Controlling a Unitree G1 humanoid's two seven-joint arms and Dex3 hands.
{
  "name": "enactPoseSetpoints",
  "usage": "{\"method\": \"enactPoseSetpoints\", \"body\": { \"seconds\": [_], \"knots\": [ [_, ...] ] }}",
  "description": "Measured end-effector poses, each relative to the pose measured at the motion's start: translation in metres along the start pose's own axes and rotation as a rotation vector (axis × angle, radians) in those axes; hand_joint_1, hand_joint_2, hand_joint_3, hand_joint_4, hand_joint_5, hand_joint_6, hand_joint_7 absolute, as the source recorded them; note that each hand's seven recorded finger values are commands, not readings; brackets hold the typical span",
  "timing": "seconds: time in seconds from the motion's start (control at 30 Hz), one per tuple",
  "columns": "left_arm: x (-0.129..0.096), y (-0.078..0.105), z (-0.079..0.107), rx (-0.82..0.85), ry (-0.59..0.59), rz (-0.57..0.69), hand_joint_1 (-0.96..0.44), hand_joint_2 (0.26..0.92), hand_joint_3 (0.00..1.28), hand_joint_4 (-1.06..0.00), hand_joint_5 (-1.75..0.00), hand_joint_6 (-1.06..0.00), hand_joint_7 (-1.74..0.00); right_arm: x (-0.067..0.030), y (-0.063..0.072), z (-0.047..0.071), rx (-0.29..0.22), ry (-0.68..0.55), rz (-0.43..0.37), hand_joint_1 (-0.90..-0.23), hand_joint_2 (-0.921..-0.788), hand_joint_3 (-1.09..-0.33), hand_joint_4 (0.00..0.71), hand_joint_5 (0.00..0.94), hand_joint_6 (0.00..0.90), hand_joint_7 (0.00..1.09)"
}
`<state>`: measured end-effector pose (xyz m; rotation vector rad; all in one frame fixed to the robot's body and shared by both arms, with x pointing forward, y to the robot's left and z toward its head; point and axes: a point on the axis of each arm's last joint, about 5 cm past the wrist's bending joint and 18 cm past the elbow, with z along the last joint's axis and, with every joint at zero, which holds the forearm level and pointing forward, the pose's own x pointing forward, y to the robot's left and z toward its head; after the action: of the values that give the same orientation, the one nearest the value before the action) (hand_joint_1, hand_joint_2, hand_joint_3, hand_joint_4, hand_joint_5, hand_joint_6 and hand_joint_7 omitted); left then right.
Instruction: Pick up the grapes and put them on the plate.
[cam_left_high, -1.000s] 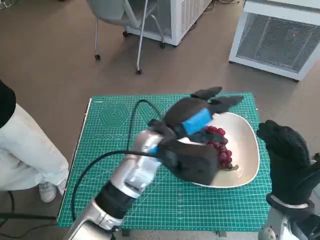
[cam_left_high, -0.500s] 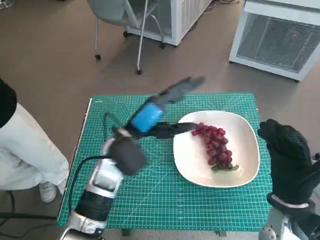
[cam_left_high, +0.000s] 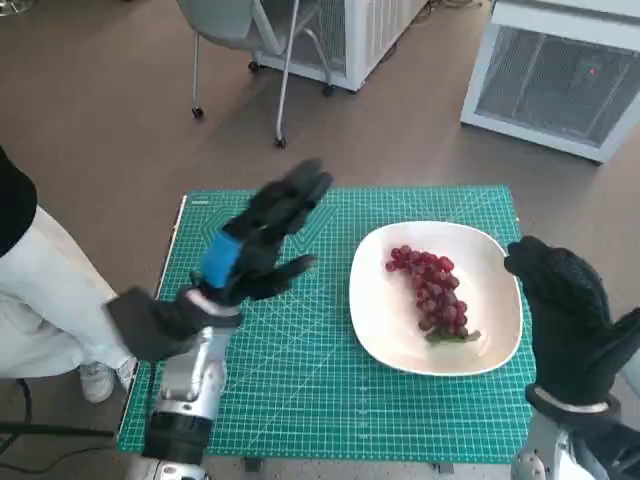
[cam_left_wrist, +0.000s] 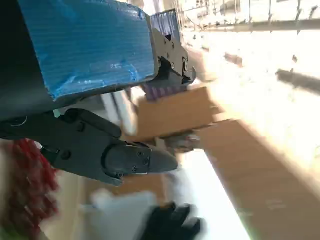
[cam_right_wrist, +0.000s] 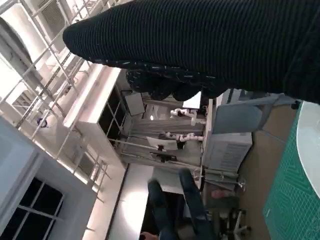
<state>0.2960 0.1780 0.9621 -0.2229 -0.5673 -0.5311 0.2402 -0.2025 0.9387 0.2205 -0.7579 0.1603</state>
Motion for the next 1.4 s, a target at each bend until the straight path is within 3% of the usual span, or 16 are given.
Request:
{"method": "enactPoseSetpoints", "body": {
  "seconds": [0.3,1.4],
  "knots": [
    [-0.021,0.002,-0.002,-0.082,-0.006,0.044,-0.32,0.921,0.23,-0.24,-0.01,-0.31,0.00,0.0019,0.001,0.001,0.001,0.003,-0.003,-0.406,-0.921,-0.577,0.467,0.465,0.249,0.87],
    [-0.044,-0.004,-0.004,-0.022,0.041,0.068,-0.34,0.921,0.20,-0.23,0.00,-0.32,-0.01,0.0021,0.000,0.006,-0.015,0.021,0.014,-0.417,-0.921,-0.561,0.470,0.464,0.261,0.86]
  ]
}}
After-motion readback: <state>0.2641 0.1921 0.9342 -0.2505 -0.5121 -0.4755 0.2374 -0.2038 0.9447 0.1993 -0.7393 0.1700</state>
